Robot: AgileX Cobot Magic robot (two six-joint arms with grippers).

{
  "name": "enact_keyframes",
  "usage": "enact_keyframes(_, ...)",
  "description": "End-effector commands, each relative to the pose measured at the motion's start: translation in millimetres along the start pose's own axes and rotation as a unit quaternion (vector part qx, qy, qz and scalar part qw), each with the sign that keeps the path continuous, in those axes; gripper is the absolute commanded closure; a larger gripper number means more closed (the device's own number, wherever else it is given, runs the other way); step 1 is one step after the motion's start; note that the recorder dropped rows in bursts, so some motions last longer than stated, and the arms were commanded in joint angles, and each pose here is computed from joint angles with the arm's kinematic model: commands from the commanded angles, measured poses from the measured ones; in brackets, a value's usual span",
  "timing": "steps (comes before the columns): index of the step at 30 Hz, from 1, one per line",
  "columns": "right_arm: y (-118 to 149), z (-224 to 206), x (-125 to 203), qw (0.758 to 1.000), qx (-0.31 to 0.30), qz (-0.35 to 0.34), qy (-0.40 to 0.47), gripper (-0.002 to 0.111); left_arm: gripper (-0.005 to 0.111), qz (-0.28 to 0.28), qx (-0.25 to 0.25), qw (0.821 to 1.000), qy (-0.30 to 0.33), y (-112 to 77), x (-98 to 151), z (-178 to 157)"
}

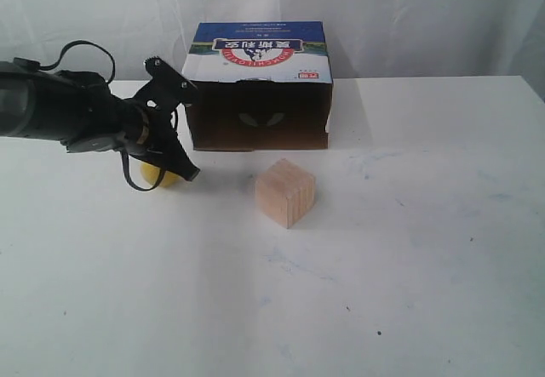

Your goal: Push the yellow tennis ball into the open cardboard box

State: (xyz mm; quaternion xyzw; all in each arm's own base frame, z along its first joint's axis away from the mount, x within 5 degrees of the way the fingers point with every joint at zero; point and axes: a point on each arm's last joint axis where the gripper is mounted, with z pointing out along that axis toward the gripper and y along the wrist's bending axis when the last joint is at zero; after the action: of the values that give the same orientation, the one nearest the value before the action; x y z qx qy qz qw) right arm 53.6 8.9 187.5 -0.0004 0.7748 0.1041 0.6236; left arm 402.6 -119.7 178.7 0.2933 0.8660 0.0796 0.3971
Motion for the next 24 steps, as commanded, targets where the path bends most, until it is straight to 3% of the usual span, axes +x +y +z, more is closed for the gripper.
enact_keyframes(1, -0.5, 0.4, -0.2, 1.0, 0.004, 0.002, -0.003, 0.108, 0.107, 0.001, 0.005, 1.0, -0.009, -8.2, -8.6, -1.5)
enact_keyframes(7, -0.5, 0.4, -0.2, 1.0, 0.004, 0.002, -0.003, 0.108, 0.107, 0.007, 0.017, 0.999, -0.032, -20.0, -21.8, -5.7)
enact_keyframes(10, -0.5, 0.4, -0.2, 1.0, 0.004, 0.002, -0.003, 0.108, 0.107, 0.007, 0.004, 1.0, -0.021, -16.9, -22.4, -9.3)
enact_keyframes(14, -0.5, 0.4, -0.2, 1.0, 0.004, 0.002, -0.003, 0.108, 0.107, 0.045, -0.055, 0.997, 0.015, 2.1, -24.4, -31.2)
enact_keyframes(18, -0.5, 0.4, -0.2, 1.0, 0.004, 0.002, -0.003, 0.108, 0.107, 0.046, -0.112, 0.992, 0.045, 35.8, -16.7, -44.0)
enact_keyframes(21, -0.5, 0.4, -0.2, 1.0, 0.004, 0.002, -0.003, 0.108, 0.107, 0.014, -0.115, 0.993, 0.029, 53.5, -11.1, -41.1)
enact_keyframes(24, -0.5, 0.4, -0.2, 1.0, 0.004, 0.002, -0.003, 0.108, 0.107, -0.005, -0.089, 0.996, 0.01, 58.7, -1.5, -22.0)
